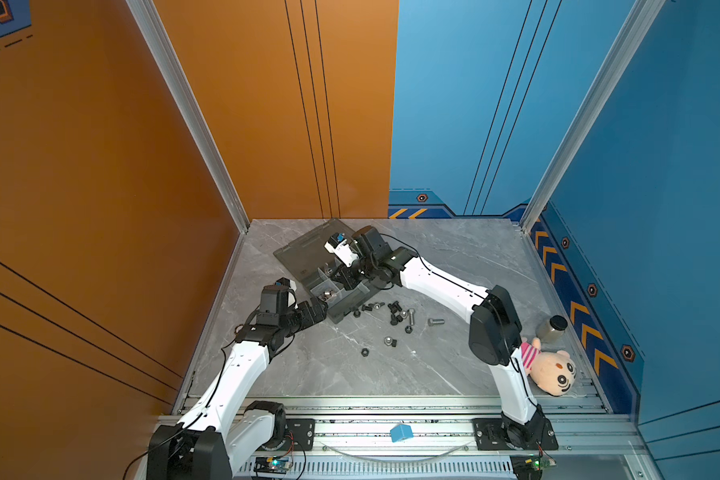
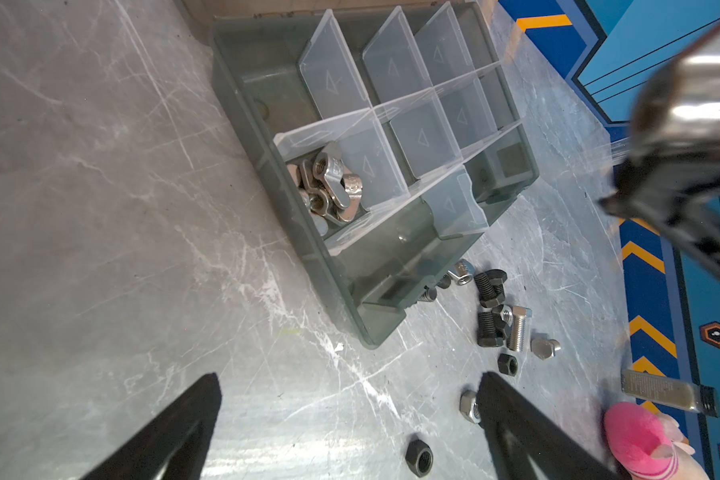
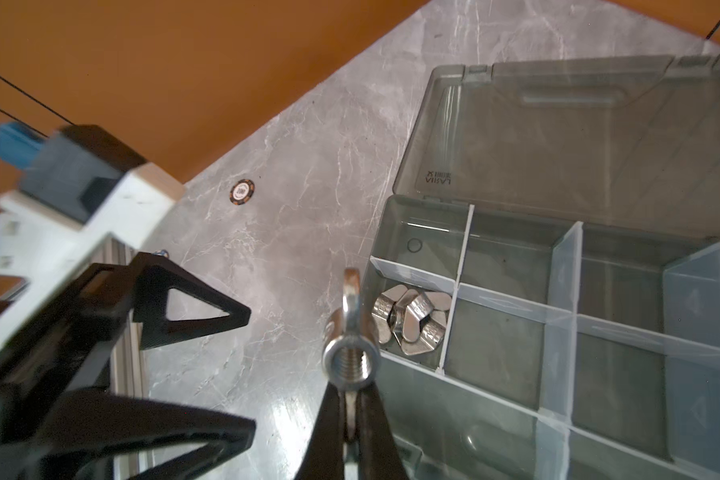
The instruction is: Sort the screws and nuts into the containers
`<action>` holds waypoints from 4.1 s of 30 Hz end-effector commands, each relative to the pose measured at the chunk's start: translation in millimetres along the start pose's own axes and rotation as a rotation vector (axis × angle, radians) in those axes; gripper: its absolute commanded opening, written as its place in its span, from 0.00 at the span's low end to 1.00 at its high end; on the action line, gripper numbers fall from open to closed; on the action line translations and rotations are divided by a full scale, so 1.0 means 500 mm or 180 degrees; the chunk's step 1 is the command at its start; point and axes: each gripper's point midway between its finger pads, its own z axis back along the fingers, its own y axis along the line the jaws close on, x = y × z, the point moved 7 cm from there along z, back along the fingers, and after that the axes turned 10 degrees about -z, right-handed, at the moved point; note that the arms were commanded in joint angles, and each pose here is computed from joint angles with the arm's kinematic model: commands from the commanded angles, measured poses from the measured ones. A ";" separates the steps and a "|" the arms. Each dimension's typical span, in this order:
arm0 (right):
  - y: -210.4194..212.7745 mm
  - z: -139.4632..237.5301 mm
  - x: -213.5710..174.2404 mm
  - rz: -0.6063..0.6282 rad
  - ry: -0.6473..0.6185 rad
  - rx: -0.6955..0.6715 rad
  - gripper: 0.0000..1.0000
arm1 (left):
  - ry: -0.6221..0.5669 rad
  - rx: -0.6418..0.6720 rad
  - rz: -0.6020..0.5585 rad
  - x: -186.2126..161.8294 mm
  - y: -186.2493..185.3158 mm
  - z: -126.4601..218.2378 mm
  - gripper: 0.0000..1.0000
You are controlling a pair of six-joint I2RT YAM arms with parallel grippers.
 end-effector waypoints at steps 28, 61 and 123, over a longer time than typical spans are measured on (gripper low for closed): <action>-0.054 -0.135 -0.057 -0.0310 0.0335 -0.0298 0.17 | -0.0028 -0.0103 0.0076 0.000 0.016 0.009 0.98; -0.060 0.224 -0.127 -0.0657 -0.0051 -0.0974 0.32 | 0.0043 -0.0087 -0.0079 -0.018 -0.023 -0.006 0.98; -0.143 0.320 -0.321 -0.1311 -0.0143 -0.1174 0.41 | 0.0316 0.0030 -0.0428 -0.079 -0.121 -0.073 0.98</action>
